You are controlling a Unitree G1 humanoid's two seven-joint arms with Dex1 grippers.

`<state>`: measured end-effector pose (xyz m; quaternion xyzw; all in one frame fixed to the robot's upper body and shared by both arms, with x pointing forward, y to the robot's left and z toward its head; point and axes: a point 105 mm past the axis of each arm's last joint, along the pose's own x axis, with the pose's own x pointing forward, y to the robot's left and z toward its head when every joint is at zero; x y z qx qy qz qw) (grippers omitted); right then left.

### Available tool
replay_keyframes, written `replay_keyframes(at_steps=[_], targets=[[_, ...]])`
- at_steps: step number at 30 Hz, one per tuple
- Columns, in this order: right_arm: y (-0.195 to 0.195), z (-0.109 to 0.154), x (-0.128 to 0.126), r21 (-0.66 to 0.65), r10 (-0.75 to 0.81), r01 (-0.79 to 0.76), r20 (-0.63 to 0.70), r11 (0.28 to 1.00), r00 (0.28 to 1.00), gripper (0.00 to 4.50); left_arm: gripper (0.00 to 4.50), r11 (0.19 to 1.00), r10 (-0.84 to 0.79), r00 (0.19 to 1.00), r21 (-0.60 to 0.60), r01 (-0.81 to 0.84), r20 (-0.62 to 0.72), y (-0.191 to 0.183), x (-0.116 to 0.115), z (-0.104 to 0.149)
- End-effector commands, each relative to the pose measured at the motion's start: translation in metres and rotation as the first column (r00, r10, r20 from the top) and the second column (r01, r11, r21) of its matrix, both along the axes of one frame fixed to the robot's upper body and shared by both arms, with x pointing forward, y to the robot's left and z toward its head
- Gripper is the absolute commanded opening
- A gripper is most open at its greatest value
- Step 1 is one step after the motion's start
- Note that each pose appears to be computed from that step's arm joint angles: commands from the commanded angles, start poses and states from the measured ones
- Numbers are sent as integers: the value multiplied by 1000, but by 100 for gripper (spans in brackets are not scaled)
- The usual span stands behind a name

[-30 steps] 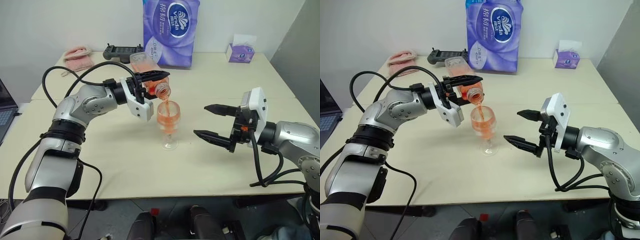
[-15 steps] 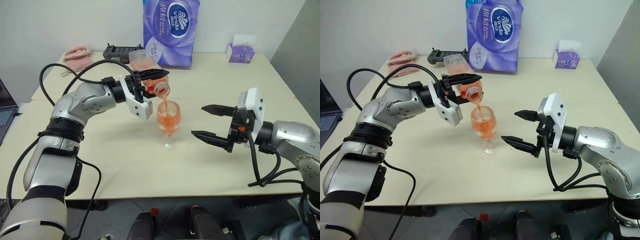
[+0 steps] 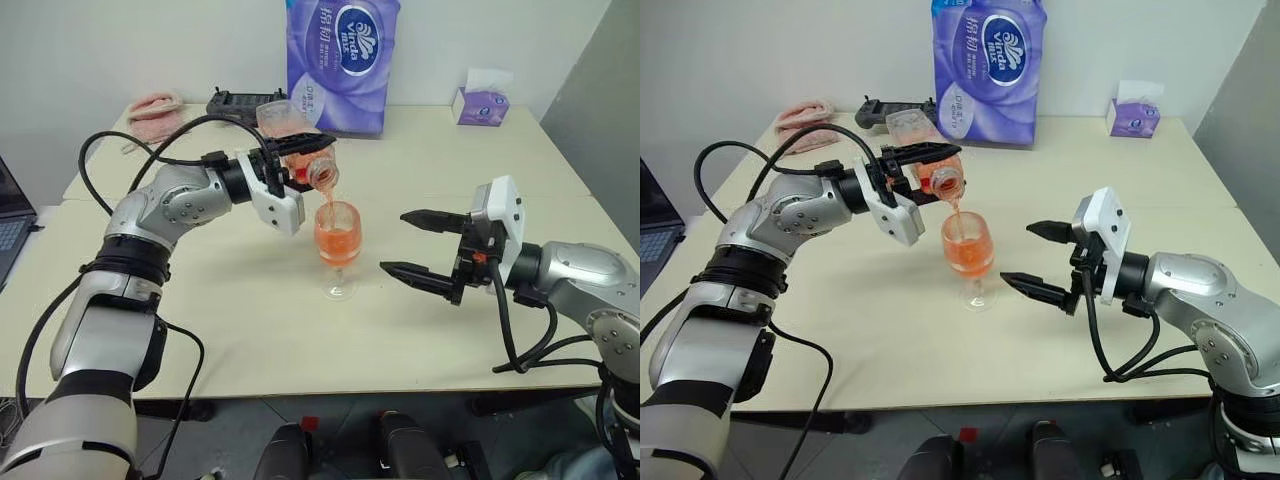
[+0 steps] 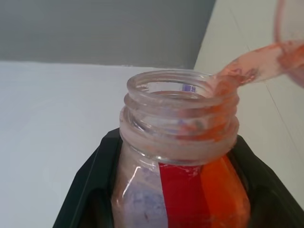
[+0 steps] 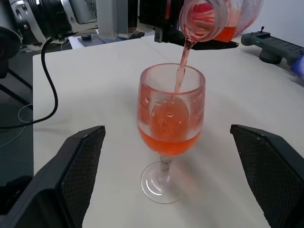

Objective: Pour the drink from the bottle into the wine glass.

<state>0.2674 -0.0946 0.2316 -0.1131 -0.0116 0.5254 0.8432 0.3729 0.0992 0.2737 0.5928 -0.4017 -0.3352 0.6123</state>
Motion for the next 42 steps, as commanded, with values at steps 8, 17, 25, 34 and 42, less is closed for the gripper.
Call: replay_keyframes(at_steps=[8, 17, 25, 34, 42], targets=[[2, 23, 4, 8, 24, -25, 87, 1000, 996, 450, 216, 947, -141, 937, -321, 34, -320, 11, -11, 21], [26, 63, 25, 41, 27, -33, 151, 999, 988, 450, 216, 646, -138, 824, -680, -346, -550, 76, 15, 20], [70, 79, 39, 2, 54, -54, 111, 999, 992, 450, 216, 255, -136, 683, -692, -675, -717, 143, 27, -35], [79, 73, 32, -44, 139, -135, 108, 990, 984, 450, 216, 193, -105, 664, -670, -717, -740, 157, 20, -67], [77, 72, 33, -50, 134, -129, 116, 990, 984, 450, 447, 129, -78, 636, -640, -757, -768, 171, 14, -83]])
